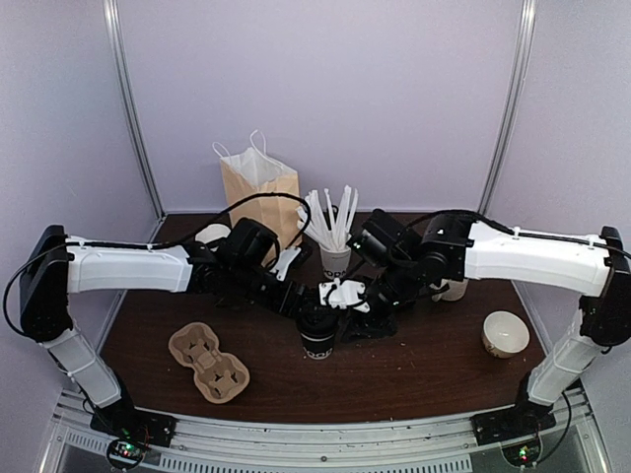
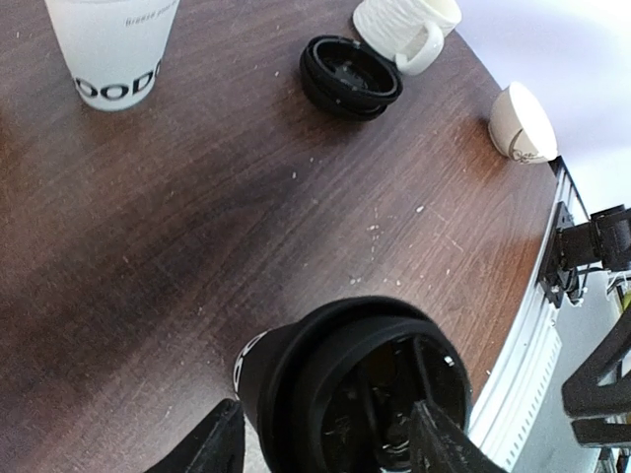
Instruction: Pack the takeout coffee
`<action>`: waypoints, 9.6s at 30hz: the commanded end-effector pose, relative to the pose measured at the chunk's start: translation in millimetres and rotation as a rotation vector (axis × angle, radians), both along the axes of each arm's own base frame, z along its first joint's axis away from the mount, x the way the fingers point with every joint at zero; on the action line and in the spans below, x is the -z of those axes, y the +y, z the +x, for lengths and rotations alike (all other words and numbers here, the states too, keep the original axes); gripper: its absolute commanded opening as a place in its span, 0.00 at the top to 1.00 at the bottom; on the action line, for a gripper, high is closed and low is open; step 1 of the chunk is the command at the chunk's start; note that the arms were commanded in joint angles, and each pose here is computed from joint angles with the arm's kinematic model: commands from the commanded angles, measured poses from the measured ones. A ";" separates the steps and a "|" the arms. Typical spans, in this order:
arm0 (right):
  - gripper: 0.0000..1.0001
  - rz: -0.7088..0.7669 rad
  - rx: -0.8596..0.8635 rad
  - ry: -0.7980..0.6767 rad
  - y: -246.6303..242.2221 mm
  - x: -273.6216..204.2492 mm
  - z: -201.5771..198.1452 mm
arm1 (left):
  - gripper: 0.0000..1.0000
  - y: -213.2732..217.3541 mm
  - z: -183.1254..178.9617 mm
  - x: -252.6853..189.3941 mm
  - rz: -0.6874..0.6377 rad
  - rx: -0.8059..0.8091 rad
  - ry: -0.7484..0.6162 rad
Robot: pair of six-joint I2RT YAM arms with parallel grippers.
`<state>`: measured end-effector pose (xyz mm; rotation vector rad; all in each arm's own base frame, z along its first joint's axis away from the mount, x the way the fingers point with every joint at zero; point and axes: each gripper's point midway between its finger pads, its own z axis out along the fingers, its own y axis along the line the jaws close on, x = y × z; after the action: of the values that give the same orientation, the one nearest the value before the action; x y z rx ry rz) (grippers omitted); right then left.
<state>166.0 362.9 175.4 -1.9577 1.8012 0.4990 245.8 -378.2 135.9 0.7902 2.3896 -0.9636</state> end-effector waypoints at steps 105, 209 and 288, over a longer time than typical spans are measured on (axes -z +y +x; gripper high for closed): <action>0.64 0.230 0.425 0.541 -2.5 21.1 95.6 | 0.52 36.5 -59.9 -13.9 -0.182 -0.256 0.291; 0.55 0.228 0.544 0.666 -6.5 -0.7 127.6 | 0.43 21.8 -32.4 -28.7 0.147 -0.146 0.090; 0.25 -0.181 0.011 0.044 47.8 46.0 69.7 | 0.02 211.3 88.1 -162.9 0.536 -0.688 -0.877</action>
<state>230.0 411.1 135.5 -2.0847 1.9178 0.4604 329.9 -164.4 285.2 0.3735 1.8785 0.3008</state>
